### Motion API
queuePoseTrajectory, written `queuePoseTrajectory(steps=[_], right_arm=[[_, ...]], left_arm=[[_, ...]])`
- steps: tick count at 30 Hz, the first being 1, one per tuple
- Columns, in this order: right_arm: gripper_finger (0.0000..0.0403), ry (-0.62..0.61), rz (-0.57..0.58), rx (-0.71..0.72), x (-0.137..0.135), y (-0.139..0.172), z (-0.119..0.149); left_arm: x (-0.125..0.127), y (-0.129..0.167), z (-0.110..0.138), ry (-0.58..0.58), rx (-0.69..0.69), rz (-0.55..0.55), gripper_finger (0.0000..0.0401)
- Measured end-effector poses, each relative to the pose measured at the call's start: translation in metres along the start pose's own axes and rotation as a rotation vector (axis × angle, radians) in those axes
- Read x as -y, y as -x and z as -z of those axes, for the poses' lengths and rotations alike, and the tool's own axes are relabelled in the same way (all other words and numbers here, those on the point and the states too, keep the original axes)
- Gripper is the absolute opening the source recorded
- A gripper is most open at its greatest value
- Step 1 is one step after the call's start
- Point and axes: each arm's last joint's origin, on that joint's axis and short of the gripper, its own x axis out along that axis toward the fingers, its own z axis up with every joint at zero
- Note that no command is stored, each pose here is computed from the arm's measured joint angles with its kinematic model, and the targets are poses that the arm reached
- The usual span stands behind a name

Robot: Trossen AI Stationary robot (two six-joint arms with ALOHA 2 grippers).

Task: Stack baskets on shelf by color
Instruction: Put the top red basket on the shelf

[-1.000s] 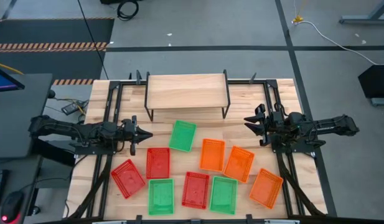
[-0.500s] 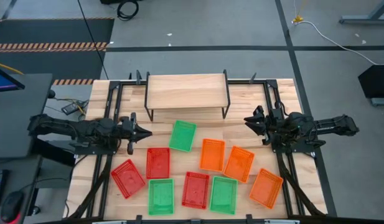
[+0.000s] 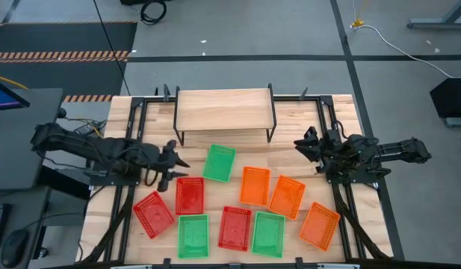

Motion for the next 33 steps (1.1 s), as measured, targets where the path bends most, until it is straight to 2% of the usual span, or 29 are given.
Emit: queuePoseTrajectory(steps=[7, 10, 13, 17, 23, 29, 33], right_arm=[[0.011, 0.144, -0.023, 0.095, -0.003, 0.0, -0.009], [0.011, 0.184, -0.024, 0.132, -0.004, 0.001, -0.012], [0.011, 0.175, 0.013, 0.142, -0.003, 0.001, -0.013], [0.011, 0.198, 0.097, 0.151, 0.0, 0.001, -0.013], [0.011, 0.328, 0.161, 0.171, -0.001, -0.001, -0.02], [0.011, 0.358, 0.16, 0.182, -0.003, -0.001, -0.025], [0.011, 0.371, 0.164, 0.174, -0.003, -0.002, -0.024]], left_arm=[[0.02, -0.008, -0.024, -0.08, -0.104, 0.061, 0.0208], [0.026, -0.011, -0.024, -0.114, -0.19, 0.038, 0.0215], [0.03, -0.014, -0.022, -0.143, -0.272, 0.007, 0.0216], [0.032, -0.023, -0.017, -0.09, -0.351, -0.012, 0.0217], [0.039, -0.042, -0.004, 0.033, -0.49, 0.011, 0.0218], [0.051, -0.056, 0.004, 0.018, -0.552, 0.056, 0.0225], [0.044, -0.056, 0.006, 0.0, -0.563, -0.048, 0.0228]])
